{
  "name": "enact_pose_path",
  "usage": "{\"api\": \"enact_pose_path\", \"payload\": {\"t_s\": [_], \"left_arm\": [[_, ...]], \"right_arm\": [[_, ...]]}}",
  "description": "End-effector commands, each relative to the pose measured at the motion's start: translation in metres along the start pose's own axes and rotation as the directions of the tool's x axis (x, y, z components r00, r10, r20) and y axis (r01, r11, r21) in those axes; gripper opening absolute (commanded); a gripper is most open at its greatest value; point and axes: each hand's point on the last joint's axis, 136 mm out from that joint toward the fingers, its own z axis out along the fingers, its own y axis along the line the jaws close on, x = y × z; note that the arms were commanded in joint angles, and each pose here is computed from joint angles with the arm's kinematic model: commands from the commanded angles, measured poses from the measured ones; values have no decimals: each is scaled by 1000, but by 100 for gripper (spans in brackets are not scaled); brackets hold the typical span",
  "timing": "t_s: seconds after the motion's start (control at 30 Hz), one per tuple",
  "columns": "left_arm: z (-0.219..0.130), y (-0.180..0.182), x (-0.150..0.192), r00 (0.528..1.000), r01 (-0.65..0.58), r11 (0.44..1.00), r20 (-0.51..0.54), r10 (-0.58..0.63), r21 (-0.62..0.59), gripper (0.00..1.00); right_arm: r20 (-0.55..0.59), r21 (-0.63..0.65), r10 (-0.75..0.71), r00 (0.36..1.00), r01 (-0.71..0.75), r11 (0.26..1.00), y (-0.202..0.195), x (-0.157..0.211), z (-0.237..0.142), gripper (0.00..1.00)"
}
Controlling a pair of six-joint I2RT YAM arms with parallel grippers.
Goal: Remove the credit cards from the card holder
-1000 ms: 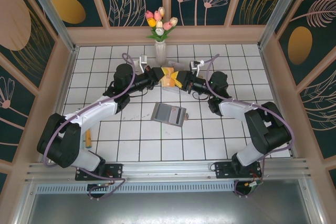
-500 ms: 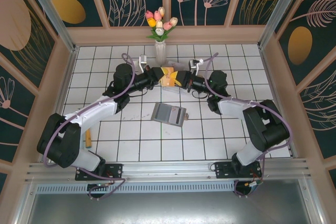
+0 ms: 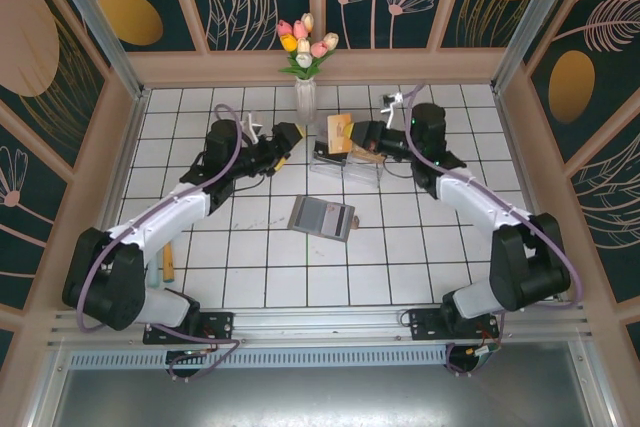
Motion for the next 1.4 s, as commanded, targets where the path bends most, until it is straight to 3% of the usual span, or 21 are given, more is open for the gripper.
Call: {"api": "enact_pose_path", "payload": {"t_s": [0.0,0.1,0.3,0.5,0.8,1.2,1.37], "left_arm": [[-16,32,-3,1000,-5,996,23,7,-87,98],[-28,56,-9,999,14,991,52,-7,-137,99],[-41,78,-8,999,-4,983,50,14,-182,98],[-42,82,-7,999,-24,981,32,30,-195,99],[-37,95,-4,1000,-5,975,14,8,-221,98],[-31,109,-3,999,42,966,11,-40,-253,98],[-27,114,-6,998,60,961,14,-58,-269,98]], "right_arm": [[-148,201,-153,977,181,963,-35,12,-11,0],[-206,307,-276,939,329,893,-54,-4,-19,0],[-259,200,-618,743,667,718,-48,-9,-25,0],[-357,191,-706,612,787,586,-66,-13,-24,0],[-591,92,-625,511,812,576,-118,5,-10,0],[-590,-82,-723,359,865,496,-131,25,1,0],[-583,-129,-739,336,860,493,-137,31,2,0]]}}
